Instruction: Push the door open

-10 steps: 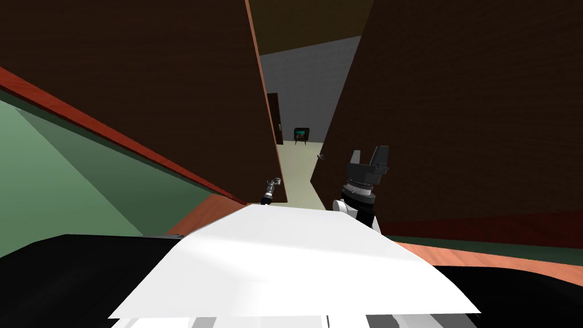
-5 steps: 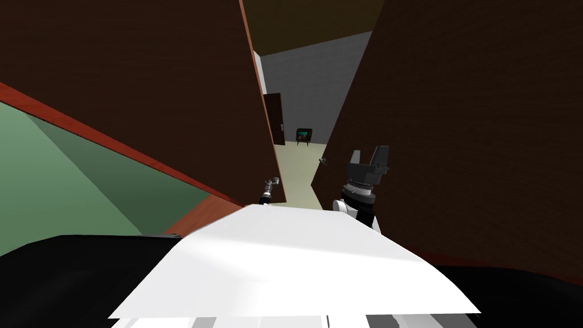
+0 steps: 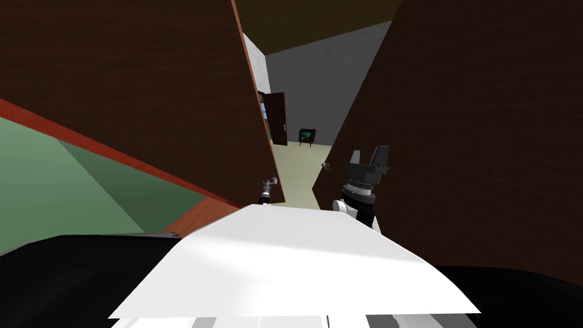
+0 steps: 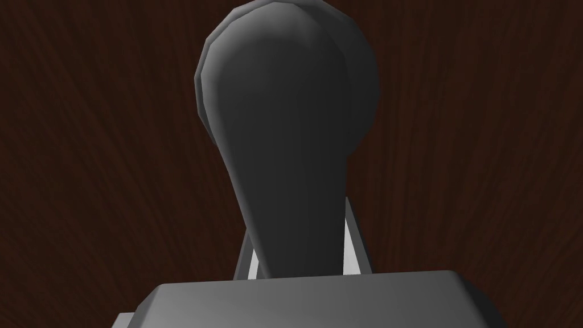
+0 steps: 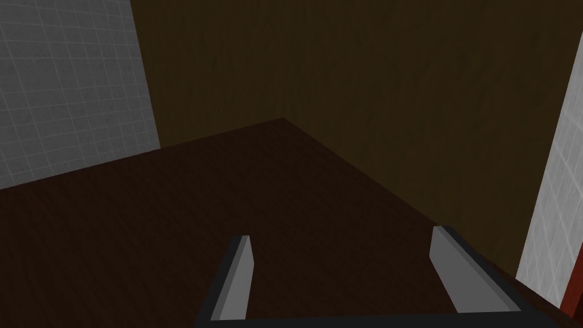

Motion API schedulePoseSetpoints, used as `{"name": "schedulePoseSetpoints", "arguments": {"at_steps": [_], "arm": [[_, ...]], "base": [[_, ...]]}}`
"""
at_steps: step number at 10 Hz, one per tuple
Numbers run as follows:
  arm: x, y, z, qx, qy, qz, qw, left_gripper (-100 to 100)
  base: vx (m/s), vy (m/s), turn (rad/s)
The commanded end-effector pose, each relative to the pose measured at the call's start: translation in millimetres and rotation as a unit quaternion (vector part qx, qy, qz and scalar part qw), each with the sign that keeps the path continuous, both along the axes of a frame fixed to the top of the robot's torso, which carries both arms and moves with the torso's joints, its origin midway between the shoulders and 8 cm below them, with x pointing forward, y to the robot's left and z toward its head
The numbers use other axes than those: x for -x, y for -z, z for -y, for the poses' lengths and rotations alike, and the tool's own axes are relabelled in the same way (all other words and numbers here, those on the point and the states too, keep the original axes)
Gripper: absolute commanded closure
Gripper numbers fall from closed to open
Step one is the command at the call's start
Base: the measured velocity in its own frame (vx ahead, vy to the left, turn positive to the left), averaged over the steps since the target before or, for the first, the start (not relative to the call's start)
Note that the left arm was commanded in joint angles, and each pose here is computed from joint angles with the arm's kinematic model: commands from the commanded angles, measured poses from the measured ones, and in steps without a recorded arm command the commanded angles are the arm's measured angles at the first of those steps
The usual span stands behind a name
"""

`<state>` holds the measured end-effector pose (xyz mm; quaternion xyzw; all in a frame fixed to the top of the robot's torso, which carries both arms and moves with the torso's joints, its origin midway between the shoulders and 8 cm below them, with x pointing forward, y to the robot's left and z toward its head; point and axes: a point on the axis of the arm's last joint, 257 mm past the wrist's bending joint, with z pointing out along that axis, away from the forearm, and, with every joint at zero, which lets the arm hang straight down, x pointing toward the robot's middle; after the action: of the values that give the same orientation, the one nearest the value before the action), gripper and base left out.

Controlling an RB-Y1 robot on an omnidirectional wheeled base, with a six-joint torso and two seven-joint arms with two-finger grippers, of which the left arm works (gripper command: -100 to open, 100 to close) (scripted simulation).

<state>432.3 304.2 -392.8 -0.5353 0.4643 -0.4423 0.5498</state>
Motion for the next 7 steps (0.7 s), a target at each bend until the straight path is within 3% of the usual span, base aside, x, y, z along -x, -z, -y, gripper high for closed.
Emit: {"name": "schedulePoseSetpoints", "arguments": {"at_steps": [1, 6, 7], "arm": [[-1.5, -4.8, -8.7, 0.001, -0.013, 0.007, 0.9999, 100], [0.3, -1.5, -10.7, 0.017, -0.037, 0.006, 0.9992, 100], [4.4, 1.8, -19.2, 0.012, -0.041, 0.002, 0.9991, 100]], "base": [[0.185, -0.050, 0.062], [0.170, -0.073, 0.072], [0.078, -0.013, 0.044]]}}
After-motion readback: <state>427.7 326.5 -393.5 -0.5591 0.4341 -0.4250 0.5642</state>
